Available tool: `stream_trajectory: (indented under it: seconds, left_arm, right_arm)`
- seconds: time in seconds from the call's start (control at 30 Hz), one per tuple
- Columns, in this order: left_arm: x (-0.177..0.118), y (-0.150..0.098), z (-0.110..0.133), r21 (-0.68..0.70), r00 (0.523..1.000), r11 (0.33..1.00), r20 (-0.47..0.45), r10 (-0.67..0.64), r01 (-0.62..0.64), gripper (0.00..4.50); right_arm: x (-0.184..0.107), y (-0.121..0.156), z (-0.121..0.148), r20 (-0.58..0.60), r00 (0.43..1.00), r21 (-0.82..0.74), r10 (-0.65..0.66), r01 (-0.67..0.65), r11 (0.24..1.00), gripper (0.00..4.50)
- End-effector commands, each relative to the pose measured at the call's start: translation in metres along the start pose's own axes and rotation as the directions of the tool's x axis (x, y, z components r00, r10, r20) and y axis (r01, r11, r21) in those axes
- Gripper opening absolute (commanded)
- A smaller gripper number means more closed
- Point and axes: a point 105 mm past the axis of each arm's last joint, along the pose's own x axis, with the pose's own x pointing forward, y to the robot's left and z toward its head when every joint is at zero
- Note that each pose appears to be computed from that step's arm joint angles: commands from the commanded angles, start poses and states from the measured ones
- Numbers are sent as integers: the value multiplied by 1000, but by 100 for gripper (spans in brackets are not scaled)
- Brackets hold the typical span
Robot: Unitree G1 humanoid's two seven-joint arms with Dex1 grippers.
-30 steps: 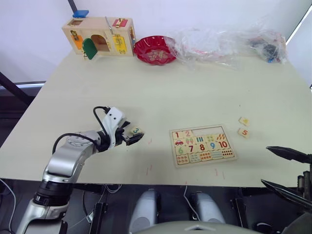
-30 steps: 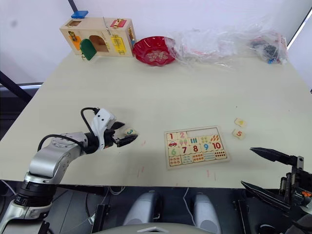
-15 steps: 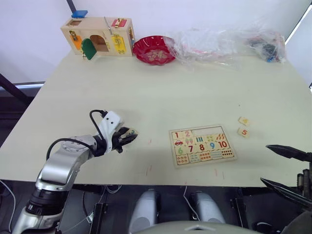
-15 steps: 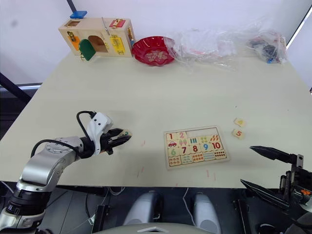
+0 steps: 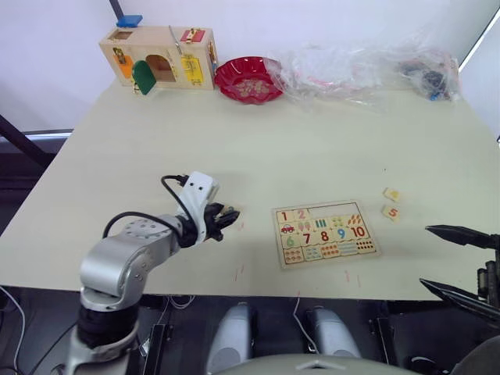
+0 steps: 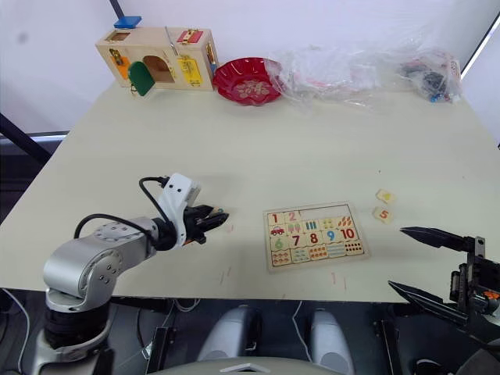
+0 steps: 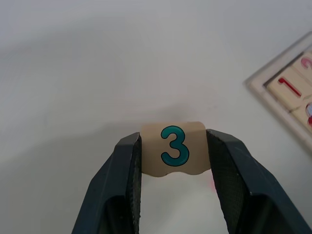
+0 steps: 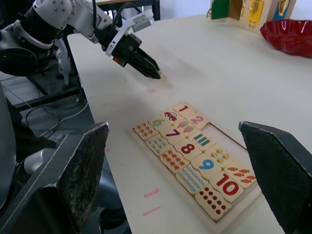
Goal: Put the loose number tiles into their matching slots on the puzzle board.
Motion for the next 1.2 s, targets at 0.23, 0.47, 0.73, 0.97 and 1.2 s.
stream_trajectory:
  seconds: [0.23,0.47,0.73,0.97,1.2]
  left_arm:
    - [-8,-5,5,-29,991,992,36,125,-124,149]
    - [-10,-7,-1,-109,982,978,55,182,-176,149]
    - [-8,-16,-2,-162,975,967,71,212,-199,149]
    - [-7,-17,-7,-174,968,957,54,243,-231,149]
    - [-7,-18,-13,-188,970,955,37,240,-229,149]
  right_arm:
    - [4,-8,9,2,997,16,83,-83,996,450]
    - [3,-11,11,-4,995,31,98,-97,995,450]
    - [0,-10,12,-2,995,50,101,-101,994,450]
    - [-2,-11,15,-10,994,61,106,-105,993,450]
    - [0,-10,13,-7,994,69,111,-110,991,450]
